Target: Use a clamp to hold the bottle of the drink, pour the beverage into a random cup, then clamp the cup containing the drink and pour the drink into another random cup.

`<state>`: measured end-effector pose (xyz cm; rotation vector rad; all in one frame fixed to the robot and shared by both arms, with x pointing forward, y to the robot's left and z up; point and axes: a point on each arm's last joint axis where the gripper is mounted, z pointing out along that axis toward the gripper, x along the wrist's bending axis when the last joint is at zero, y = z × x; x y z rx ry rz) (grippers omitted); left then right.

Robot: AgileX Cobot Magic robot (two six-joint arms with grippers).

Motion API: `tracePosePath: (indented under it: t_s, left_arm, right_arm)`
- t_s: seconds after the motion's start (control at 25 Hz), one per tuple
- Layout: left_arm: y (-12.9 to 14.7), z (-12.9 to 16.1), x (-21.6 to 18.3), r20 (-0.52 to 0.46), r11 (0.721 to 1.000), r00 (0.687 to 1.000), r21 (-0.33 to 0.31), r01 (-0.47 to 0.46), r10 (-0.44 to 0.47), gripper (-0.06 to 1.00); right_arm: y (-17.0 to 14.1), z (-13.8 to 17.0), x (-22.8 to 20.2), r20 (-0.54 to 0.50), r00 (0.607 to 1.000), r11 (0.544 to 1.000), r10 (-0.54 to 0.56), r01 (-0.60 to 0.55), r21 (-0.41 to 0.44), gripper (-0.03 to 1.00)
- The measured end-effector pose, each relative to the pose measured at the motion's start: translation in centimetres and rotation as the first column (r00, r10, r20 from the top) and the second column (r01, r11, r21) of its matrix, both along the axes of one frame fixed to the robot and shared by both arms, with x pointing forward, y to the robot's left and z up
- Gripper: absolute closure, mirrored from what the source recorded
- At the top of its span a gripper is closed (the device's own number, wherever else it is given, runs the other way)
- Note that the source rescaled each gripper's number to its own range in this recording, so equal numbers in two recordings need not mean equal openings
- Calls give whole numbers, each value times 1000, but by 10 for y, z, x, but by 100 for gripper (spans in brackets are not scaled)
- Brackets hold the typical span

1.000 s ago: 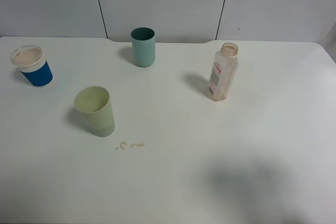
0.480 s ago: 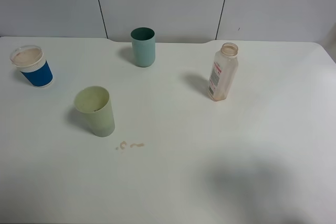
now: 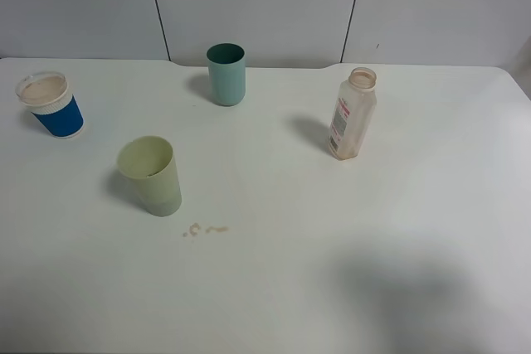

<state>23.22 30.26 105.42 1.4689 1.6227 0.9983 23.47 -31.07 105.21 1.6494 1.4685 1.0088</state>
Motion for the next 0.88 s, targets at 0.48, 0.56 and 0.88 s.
tracePosePath:
  t_s: [0.48,0.56,0.88]
  left_arm:
    - [0,0,0,0,1000,1000,0,0,0,-6]
    - [0,0,0,0,1000,1000,0,0,0,-6]
    - [0,0,0,0,1000,1000,0,0,0,-6]
  right_arm:
    - [0,0,0,0,999,999,-38,38,0,-3]
    - [0,0,0,0,999,999,-38,38,0,-3]
    - [0,0,0,0,999,999,-38,38,-1,-3]
